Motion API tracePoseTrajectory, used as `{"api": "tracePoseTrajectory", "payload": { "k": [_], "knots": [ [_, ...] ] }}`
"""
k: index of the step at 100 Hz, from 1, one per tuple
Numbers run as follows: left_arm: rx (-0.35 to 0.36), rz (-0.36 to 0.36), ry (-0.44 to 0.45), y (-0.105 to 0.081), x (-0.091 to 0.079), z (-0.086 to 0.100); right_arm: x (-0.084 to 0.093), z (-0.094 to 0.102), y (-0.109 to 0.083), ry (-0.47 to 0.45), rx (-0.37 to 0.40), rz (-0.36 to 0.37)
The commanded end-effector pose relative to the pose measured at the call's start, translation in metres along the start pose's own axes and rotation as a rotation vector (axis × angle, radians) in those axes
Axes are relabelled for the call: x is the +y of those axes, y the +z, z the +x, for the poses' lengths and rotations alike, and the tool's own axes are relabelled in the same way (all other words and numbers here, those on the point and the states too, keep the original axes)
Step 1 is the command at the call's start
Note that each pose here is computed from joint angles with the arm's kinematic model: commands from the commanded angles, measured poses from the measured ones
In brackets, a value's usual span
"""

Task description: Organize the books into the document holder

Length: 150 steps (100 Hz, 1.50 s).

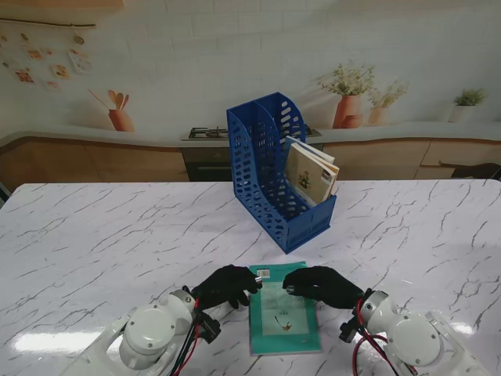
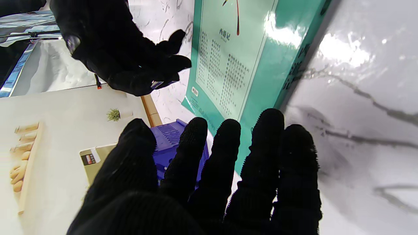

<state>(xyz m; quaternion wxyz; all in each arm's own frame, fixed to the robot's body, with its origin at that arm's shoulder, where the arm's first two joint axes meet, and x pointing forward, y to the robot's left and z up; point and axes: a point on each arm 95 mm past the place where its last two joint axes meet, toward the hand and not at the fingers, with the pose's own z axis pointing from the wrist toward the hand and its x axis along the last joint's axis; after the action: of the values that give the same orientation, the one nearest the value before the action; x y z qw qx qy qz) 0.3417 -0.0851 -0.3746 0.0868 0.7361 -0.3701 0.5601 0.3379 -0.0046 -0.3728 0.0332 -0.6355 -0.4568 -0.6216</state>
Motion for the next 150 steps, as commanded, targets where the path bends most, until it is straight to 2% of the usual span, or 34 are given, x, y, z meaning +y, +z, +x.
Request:
{"api": "tracePoseTrajectory", "payload": {
  "k": [1, 15, 23, 42, 58, 73, 80, 90, 115, 130, 150],
  "knots": [
    [0.043, 0.013, 0.009, -0.006, 0.0, 0.009, 0.001, 0.01, 0.001, 0.008, -0.012, -0.054],
    [0.013, 0.064, 0.023, -0.012, -0.012, 0.008, 0.013, 0.017, -0.003, -0.017, -0.099, -0.118],
    [-0.018, 0.083, 0.021, -0.013, -0.018, 0.004, 0.018, 0.02, -0.005, -0.027, -0.179, -0.128],
    [-0.102, 0.114, 0.024, -0.013, -0.025, -0.004, 0.026, 0.021, -0.008, -0.033, -0.368, -0.119],
    [-0.156, 0.121, -0.043, -0.008, -0.025, -0.007, 0.027, 0.018, -0.009, 0.016, -0.463, -0.067],
    [-0.195, 0.104, -0.083, -0.004, -0.025, -0.009, 0.021, 0.011, -0.005, 0.112, -0.496, -0.049],
    [-0.218, 0.057, -0.104, -0.003, -0.024, -0.009, 0.018, 0.01, -0.002, 0.143, -0.5, -0.041],
    [-0.227, 0.026, -0.161, 0.0, -0.02, -0.009, 0.013, 0.008, 0.002, 0.172, -0.508, -0.048],
    [-0.274, -0.093, -0.23, 0.01, -0.012, -0.011, 0.001, 0.006, 0.008, 0.233, -0.513, -0.041],
    [-0.286, -0.108, -0.226, 0.012, -0.006, -0.014, -0.004, 0.007, 0.011, 0.251, -0.511, -0.024],
    [-0.25, -0.061, -0.245, 0.007, -0.005, -0.013, -0.004, 0.006, 0.011, 0.239, -0.511, -0.027]
  ]
}}
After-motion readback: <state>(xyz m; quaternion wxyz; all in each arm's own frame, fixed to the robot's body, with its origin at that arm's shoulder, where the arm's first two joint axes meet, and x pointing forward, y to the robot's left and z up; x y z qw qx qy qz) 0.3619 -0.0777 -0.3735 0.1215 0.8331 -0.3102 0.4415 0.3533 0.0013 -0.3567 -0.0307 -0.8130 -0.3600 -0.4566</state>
